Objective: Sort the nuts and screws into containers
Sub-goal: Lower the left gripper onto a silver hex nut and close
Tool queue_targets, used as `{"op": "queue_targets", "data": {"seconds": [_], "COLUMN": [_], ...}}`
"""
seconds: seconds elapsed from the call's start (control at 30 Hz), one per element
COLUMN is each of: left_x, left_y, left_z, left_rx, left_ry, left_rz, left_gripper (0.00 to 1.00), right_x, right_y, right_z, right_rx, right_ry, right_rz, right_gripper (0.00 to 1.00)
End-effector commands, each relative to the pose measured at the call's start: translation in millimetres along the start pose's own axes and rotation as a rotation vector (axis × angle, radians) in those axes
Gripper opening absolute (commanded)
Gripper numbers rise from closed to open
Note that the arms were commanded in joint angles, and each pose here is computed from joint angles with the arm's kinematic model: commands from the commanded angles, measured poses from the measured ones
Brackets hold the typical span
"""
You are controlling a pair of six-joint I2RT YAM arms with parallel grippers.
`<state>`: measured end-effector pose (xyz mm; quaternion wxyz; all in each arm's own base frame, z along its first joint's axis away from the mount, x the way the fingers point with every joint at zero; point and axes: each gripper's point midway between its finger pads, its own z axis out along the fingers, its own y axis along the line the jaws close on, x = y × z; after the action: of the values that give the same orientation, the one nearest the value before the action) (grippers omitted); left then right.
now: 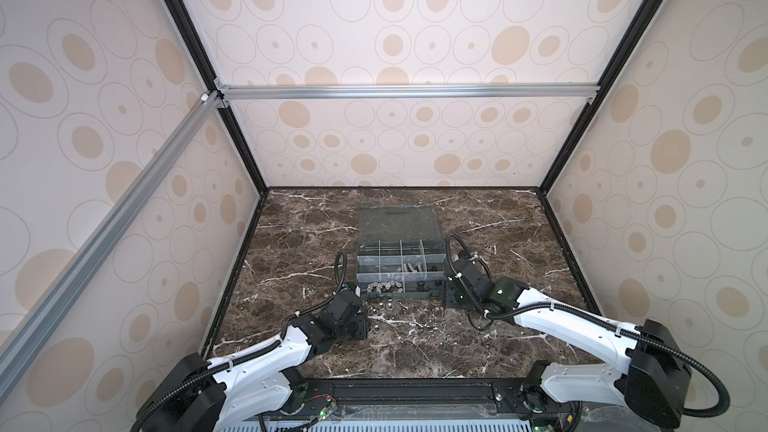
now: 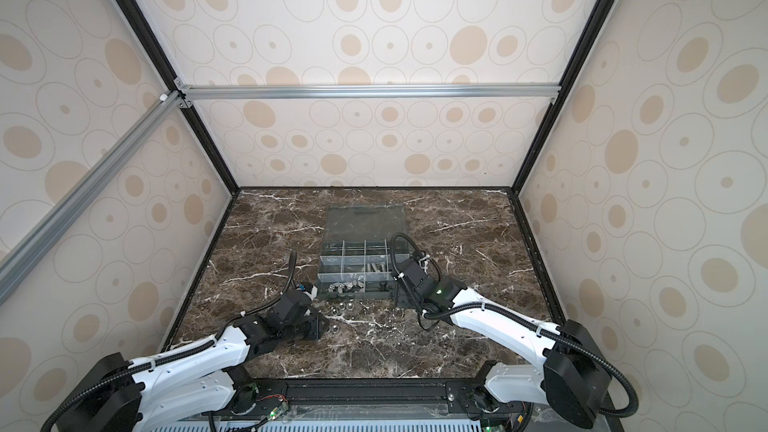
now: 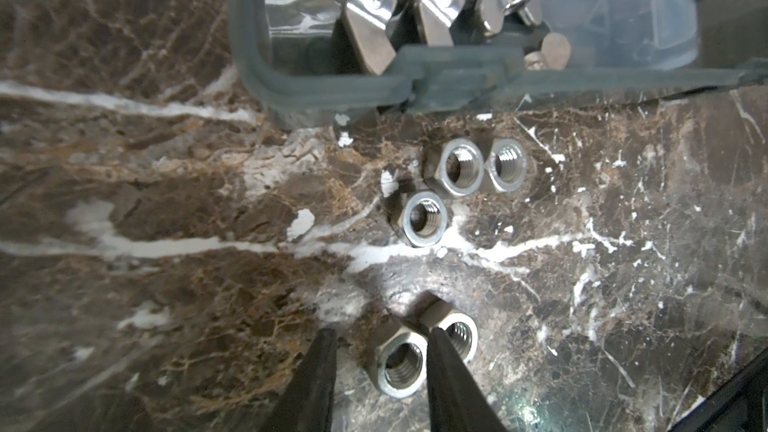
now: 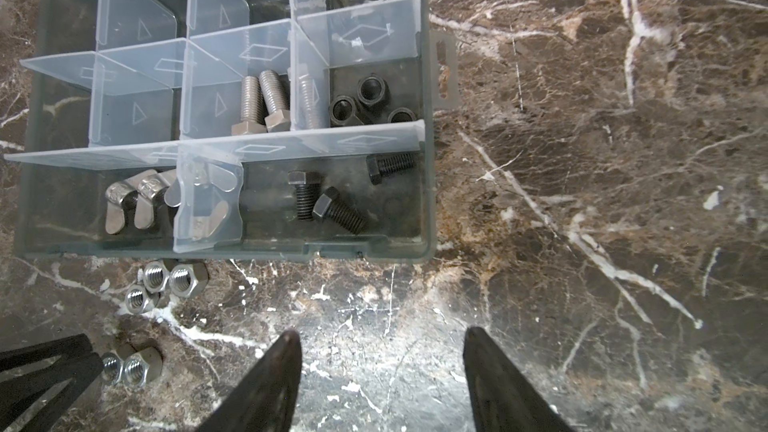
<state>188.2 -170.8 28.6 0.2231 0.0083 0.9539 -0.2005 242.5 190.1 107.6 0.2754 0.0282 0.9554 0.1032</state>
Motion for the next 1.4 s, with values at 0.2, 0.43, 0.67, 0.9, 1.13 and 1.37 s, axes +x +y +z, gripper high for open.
{"op": "queue_targets", "data": {"seconds": [0.2,0.43,0.67,0.9,1.13,1.37], "left_x": [4.9,9.7,4.4,0.7,-13.8,-6.7], "left_y": [6.9,16.4,28.5,21.3,-5.1,-8.4], "left_z": [-2.0,-4.1,-6.1,-6.7,-11.4,-3.0], "left_rx": [-0.049,-0.092,-0.179,-0.173,-0.064,-0.066], "left_ry": [0.034,0.037,0.021,0.02,-0.048,-0.013], "left_rz": [0.007,0.011,0.017,0.046,0.058,0.085], "left_gripper": [0.35,0.32,0.3,0.3,0.33,0.34], "right_x": [7.1,10.3,14.5,16.4,18.9,19.8], "right_y": [-12.7,-18.4,-27.9,-33.1,-33.5,-31.8], "right_z": [-6.1,-4.8,-5.5,-6.9,-4.7,-2.9], "right_rx": [0.033,0.034,0.049,0.061,0.057,0.054], "right_ry": [-0.002,-0.017,-0.031,-0.035,-0.032,-0.025], "right_rz": [0.019,0.036,0.052,0.06,0.073,0.076], "right_gripper": [0.65,0.65,0.66,0.66,0.66,0.66]}}
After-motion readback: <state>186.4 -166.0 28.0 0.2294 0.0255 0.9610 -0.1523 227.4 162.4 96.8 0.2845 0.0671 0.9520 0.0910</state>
